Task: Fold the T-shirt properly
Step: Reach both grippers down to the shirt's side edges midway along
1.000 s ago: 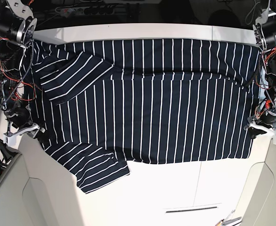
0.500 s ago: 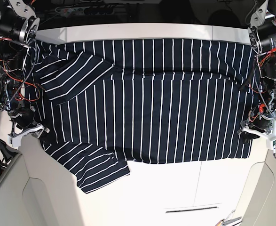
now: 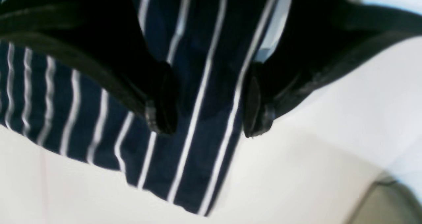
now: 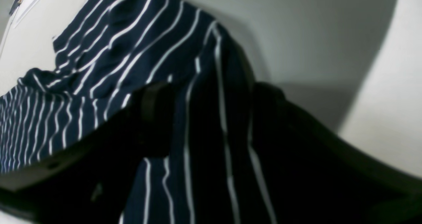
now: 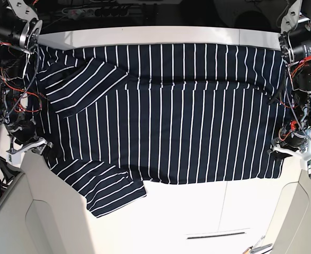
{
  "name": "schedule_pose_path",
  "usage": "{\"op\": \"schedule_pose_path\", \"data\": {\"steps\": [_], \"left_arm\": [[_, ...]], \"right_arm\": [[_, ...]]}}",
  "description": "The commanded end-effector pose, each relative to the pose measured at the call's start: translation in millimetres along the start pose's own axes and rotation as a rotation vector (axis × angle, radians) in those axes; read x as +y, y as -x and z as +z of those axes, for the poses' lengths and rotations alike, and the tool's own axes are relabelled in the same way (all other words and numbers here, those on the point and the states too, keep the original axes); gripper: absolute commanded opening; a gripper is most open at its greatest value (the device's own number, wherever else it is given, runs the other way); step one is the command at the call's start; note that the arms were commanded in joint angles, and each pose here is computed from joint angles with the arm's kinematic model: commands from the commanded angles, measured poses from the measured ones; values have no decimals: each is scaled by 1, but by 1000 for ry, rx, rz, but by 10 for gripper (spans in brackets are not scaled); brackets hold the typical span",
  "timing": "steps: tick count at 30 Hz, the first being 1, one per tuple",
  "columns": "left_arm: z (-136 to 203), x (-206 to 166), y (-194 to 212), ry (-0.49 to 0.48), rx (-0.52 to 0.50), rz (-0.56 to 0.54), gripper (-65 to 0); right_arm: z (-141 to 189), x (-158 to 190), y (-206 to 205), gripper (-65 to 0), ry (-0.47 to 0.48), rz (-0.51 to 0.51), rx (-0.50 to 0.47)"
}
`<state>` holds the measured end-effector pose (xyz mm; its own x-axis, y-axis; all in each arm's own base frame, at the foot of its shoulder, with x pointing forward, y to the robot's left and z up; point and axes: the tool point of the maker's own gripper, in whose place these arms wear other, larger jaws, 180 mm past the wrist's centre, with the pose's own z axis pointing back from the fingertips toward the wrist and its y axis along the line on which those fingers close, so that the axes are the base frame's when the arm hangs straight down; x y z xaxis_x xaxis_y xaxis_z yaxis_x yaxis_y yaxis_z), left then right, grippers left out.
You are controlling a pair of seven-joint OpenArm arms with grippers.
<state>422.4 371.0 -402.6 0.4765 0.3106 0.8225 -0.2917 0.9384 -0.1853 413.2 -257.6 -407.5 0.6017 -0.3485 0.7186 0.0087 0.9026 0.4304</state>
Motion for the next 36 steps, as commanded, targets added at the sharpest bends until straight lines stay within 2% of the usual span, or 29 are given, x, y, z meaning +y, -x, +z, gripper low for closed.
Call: {"op": "schedule_pose_path", "data": {"steps": [1,9,15,20,27,36], "left_arm": [[0,5,-20,-15,-37,-6,-288],[-2,5,-32,-38,-54,-13,-288],[-1,16,-33,-98,-57,1,-288],[-3,1,-25,-21,-14,30,-288],[-4,-17,-21,51,-8,42,-288],[-7,-27,-18,68,-1,51,-289]], "right_arm": [[3,2,-27,-279,-12,18,-62],[3,2,-27,-279,-11,21,-59],[3,2,-26,-279,-11,20,-57],[3,2,-25,-279,-11,20,-57],[2,4,-23,-279,-18,19,-52],[-11,30,-5,-279,-75,79,13]]}}
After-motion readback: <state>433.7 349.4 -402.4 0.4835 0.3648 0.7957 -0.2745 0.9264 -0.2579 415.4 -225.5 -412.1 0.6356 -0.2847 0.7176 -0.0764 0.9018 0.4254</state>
